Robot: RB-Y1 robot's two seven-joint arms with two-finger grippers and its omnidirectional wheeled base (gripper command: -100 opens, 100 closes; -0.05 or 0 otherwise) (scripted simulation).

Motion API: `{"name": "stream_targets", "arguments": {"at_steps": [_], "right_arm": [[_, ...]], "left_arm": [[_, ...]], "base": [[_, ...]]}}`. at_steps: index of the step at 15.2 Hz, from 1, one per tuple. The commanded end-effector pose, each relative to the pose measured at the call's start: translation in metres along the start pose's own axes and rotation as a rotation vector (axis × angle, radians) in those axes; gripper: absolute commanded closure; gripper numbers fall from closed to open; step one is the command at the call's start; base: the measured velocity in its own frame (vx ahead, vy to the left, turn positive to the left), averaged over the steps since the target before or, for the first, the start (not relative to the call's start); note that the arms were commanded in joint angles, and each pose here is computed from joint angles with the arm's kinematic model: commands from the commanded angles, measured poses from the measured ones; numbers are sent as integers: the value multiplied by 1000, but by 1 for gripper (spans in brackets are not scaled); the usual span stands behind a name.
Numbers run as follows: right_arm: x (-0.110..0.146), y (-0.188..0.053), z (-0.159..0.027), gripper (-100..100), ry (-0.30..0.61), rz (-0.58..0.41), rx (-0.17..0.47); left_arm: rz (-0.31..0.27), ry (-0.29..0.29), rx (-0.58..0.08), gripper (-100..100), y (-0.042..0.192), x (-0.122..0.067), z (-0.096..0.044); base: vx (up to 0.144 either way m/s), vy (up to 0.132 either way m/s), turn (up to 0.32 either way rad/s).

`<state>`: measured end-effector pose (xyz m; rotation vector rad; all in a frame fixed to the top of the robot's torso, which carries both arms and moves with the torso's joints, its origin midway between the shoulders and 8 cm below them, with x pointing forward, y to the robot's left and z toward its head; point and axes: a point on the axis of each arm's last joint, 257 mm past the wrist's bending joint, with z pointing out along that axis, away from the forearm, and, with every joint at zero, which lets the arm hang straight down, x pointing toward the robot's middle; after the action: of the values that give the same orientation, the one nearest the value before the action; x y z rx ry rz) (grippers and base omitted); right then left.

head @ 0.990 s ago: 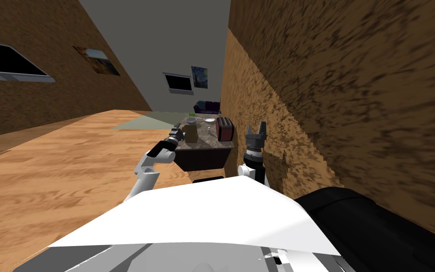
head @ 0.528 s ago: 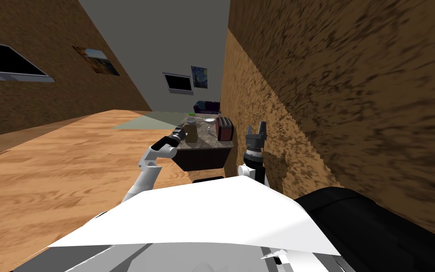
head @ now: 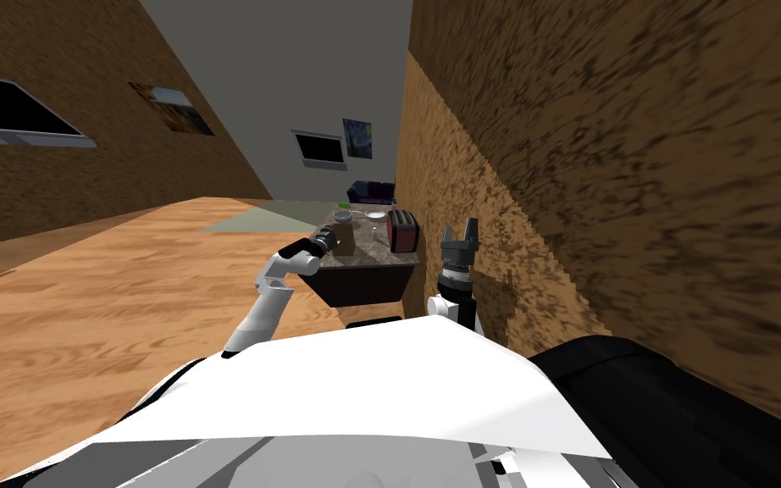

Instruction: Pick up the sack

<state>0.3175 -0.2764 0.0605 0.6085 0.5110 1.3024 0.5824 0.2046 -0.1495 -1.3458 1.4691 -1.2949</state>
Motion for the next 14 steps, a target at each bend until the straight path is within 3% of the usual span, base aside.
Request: {"name": "stream_targets", "arguments": {"at_steps": [1, 2, 3, 6, 7, 13, 14], "right_arm": [[0, 0, 0, 0, 0, 0, 0], [0, 0, 0, 0, 0, 0, 0], [0, 0, 0, 0, 0, 0, 0], [0, 0, 0, 0, 0, 0, 0], [0, 0, 0, 0, 0, 0, 0], [0, 0, 0, 0, 0, 0, 0], [0, 0, 0, 0, 0, 0, 0]], "left_arm": [[-2, -3, -49, -100, 9, -1, 4], [-2, -3, -49, -100, 9, -1, 4], [-11, 5, -86, -100, 11, 1, 13], [-9, 0, -120, -100, 17, 1, 13], [-16, 6, -157, -100, 18, 3, 21], [-17, 0, -263, -100, 31, 3, 26], [-24, 4, -294, -100, 29, 5, 32]], "base": [[0, 0, 0], [0, 0, 0], [0, 0, 0], [0, 0, 0], [0, 0, 0], [0, 0, 0], [6, -4, -5]]}}
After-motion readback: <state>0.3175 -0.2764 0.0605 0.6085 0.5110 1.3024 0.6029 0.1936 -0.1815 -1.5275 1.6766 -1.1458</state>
